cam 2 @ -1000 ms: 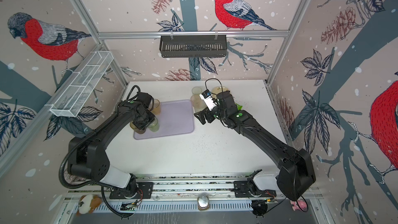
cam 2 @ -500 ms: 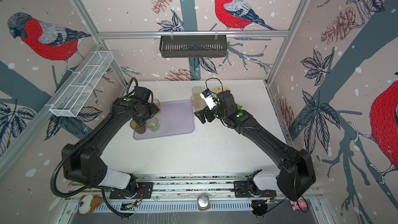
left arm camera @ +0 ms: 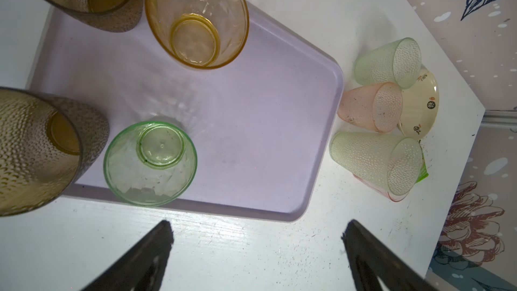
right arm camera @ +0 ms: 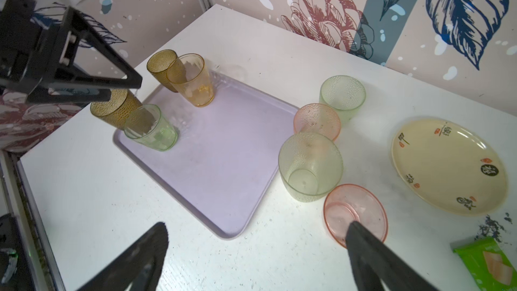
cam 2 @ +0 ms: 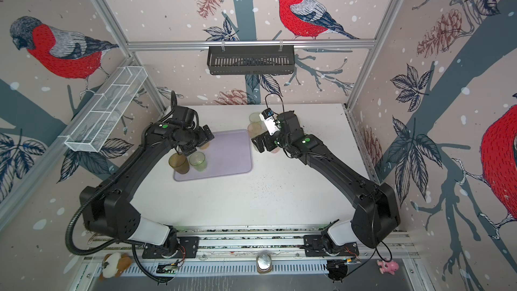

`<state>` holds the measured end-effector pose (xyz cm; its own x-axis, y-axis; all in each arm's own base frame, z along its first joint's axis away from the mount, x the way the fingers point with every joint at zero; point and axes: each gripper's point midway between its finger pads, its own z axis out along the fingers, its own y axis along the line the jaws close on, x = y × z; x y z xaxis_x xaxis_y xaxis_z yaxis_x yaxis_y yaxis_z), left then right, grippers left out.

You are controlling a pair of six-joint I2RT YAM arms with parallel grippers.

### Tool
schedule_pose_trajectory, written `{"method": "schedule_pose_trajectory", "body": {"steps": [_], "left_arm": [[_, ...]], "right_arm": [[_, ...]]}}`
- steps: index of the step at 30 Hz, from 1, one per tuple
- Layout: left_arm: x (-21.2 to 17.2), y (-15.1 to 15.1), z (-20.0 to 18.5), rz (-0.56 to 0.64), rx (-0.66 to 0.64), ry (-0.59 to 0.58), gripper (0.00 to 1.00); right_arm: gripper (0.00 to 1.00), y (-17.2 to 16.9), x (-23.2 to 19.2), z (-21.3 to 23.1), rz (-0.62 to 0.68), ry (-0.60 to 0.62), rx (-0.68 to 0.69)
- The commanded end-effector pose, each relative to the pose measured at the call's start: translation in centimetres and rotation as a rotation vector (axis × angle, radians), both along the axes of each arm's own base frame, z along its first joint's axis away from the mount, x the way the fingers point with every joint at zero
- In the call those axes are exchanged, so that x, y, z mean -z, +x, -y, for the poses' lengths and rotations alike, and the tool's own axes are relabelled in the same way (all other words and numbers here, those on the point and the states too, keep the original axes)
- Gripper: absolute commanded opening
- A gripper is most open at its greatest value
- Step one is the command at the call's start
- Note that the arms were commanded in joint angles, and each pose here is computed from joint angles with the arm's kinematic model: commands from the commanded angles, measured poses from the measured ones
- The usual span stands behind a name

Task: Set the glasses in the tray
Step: 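Raise the left gripper toward the pale green cup while the right arm shifts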

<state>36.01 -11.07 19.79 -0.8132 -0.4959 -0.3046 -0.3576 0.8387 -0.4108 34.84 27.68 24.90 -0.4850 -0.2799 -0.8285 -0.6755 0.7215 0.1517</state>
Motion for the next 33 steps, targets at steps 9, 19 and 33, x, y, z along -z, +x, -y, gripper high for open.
{"method": "schedule_pose_trajectory", "body": {"steps": [9, 19, 33], "left_arm": [[-1.3, 0.9, 2.9, 0.076, 0.324, 0.029, 0.97], [-0.2, -1.0, 4.3, 0.201, 0.441, -0.022, 0.96], [0.4, -1.8, 4.8, 0.169, 0.511, 0.008, 0.96]], "right_arm": [[1.00, 3.3, 2.6, 1.9, -0.199, -0.100, 0.269], [1.00, 5.5, 4.4, 2.5, -0.321, -0.230, 0.411], [0.93, 8.5, 7.5, 3.5, -0.417, -0.324, 0.355]]}}
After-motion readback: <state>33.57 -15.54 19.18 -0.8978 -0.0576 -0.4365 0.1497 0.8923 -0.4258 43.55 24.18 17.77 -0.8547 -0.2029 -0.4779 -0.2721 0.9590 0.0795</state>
